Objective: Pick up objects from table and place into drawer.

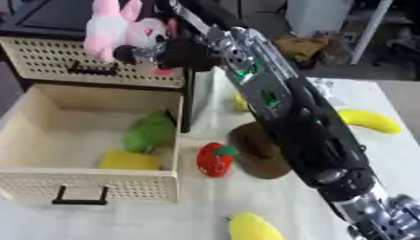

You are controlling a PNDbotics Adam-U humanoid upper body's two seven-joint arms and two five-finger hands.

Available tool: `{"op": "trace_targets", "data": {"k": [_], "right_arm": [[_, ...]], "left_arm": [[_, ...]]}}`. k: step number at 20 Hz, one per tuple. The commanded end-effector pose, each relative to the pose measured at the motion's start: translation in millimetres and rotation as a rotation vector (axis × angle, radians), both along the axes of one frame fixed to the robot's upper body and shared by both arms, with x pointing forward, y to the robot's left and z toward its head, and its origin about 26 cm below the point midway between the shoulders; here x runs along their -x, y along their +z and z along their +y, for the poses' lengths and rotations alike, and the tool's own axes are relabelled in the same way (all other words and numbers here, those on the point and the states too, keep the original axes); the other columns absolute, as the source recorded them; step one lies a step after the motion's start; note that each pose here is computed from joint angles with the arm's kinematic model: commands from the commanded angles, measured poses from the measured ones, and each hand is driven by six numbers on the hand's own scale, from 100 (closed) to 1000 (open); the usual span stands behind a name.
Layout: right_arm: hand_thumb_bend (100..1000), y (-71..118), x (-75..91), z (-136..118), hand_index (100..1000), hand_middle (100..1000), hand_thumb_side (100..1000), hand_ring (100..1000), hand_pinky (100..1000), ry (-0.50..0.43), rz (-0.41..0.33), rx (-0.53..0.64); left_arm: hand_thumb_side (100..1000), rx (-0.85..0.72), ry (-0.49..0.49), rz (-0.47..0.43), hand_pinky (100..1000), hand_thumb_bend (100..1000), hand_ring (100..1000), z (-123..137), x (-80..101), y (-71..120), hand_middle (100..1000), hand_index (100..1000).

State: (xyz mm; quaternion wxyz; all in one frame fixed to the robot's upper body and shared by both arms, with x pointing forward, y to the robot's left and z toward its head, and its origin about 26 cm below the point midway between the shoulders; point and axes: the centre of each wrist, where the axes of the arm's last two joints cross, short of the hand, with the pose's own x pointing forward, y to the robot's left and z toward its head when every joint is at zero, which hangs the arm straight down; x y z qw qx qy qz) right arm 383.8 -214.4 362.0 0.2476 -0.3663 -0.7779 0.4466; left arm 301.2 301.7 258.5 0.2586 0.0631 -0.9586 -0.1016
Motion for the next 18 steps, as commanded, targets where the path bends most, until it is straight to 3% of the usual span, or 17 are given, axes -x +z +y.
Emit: {"op": "trace_targets", "data": {"k": [1, 9, 10, 11, 18], "right_arm": [[673, 13.9, 11.0, -1, 533, 403, 768, 541, 548, -0.005, -0.085, -0.023], [670, 14.3, 17.7, 3, 530, 400, 773, 536, 544, 0.03, -0.097, -0.04], [765, 14.6, 19.6, 4, 530, 401, 819, 536, 544, 0.039, -0.1, -0.039], [669, 14.8, 22.2, 6, 529, 400, 776, 536, 543, 0.053, -0.104, -0.037], [670, 15.4, 31.5, 12, 529, 400, 777, 535, 543, 0.093, -0.1, -0.035]], "left_arm": [[1000, -0.014, 0.002, -0.021, 564, 100, 728, 2, 3.1, 6.8, 637, 889], [1000, -0.013, 0.003, -0.02, 562, 100, 728, 3, 3.3, 6.3, 637, 889], [1000, -0.013, 0.003, -0.019, 562, 100, 728, 3, 3.3, 6.1, 637, 889], [1000, -0.013, 0.004, -0.019, 562, 100, 728, 3, 3.4, 6.1, 637, 889], [1000, -0.014, 0.0, -0.02, 563, 100, 729, 2, 3.2, 7.0, 637, 889]]}}
